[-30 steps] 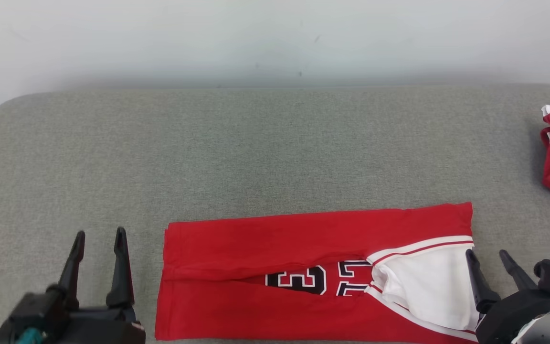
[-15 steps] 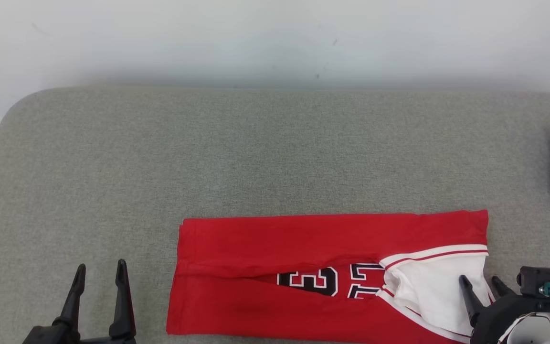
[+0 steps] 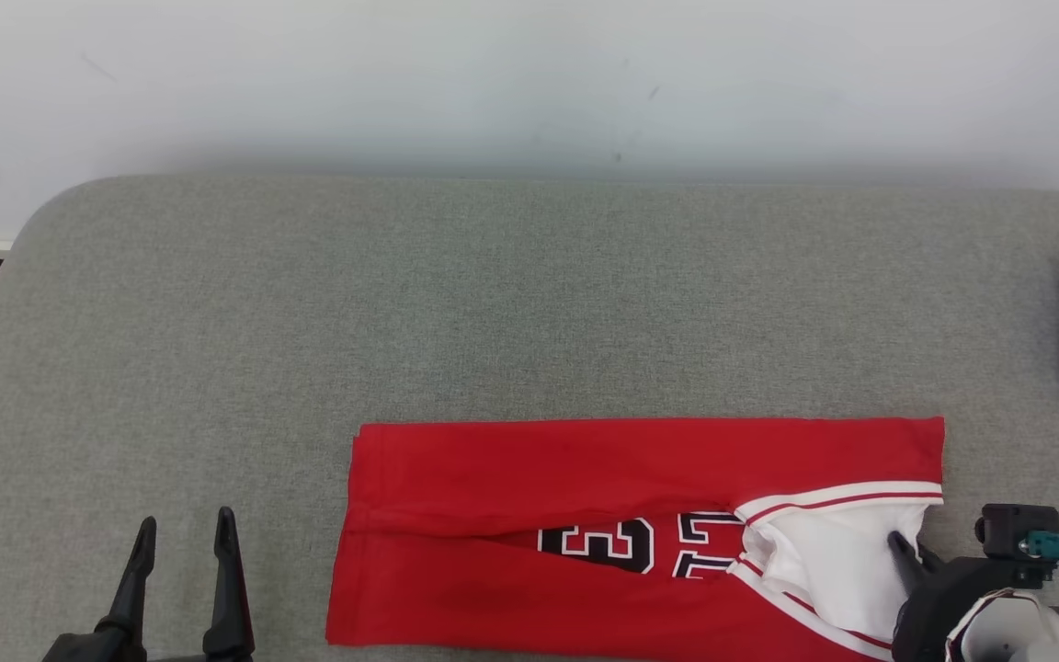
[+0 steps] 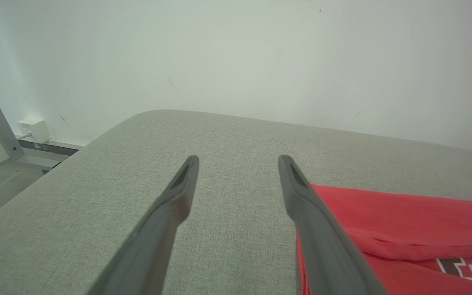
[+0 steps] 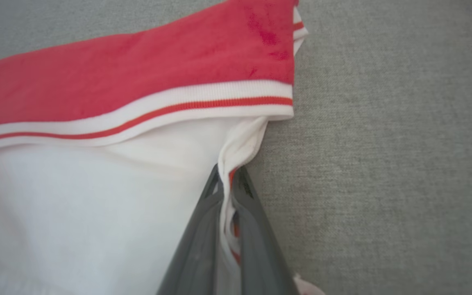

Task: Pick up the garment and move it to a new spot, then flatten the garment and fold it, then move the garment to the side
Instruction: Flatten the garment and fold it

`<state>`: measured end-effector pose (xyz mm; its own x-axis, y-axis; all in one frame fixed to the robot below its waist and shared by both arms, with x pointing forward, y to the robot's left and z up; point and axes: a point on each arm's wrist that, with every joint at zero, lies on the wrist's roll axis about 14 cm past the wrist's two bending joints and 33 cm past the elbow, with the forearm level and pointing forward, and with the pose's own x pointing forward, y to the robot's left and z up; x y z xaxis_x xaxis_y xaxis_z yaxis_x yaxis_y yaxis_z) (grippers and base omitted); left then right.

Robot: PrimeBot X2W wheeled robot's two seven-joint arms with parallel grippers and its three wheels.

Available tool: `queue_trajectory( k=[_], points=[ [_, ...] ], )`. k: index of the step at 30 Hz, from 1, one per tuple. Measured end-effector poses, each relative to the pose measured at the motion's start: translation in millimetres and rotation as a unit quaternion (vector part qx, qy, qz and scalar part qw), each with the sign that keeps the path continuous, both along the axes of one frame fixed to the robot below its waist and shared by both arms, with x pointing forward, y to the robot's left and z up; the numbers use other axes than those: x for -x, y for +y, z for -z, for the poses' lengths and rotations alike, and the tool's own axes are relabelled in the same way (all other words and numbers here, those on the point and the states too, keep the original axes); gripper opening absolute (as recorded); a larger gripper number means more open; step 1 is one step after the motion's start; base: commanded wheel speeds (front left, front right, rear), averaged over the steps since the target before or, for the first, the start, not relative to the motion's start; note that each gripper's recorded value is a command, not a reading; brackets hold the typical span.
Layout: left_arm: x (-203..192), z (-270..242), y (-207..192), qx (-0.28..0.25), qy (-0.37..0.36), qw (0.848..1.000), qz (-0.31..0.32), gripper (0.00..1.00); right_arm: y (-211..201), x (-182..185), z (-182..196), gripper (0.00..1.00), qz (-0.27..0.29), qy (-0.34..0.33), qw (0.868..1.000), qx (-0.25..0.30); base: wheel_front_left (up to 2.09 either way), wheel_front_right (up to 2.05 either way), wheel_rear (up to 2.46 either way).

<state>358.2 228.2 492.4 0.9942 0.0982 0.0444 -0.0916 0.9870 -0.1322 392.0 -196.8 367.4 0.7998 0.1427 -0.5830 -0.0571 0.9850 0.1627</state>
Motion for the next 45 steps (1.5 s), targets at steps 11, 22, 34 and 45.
queue_trajectory(
  k=[11, 22, 34, 45],
  points=[
    [5, -5, -5, 0.002, -0.008, 1.0, 0.008, 1.0, -95, 2, -35, 0.0, 0.073, -0.045, 0.994, 0.065, 0.0, 0.0, 0.0],
    [2, -3, -20, 0.008, -0.006, 0.999, 0.031, 1.0, -47, -7, -86, 0.0, 0.031, -0.139, 0.99, 0.015, 0.0, 0.0, 0.0],
    [3, 1, -23, 0.012, -0.001, 0.999, 0.034, 1.0, 90, 5, -124, 0.0, -0.091, -0.175, 0.975, -0.099, 0.0, 0.0, 0.0],
    [14, 3, -9, 0.015, 0.003, 1.0, 0.011, 1.0, 178, 12, -114, 0.0, -0.166, -0.145, 0.961, -0.166, 0.0, 0.0, 0.0]
  ],
)
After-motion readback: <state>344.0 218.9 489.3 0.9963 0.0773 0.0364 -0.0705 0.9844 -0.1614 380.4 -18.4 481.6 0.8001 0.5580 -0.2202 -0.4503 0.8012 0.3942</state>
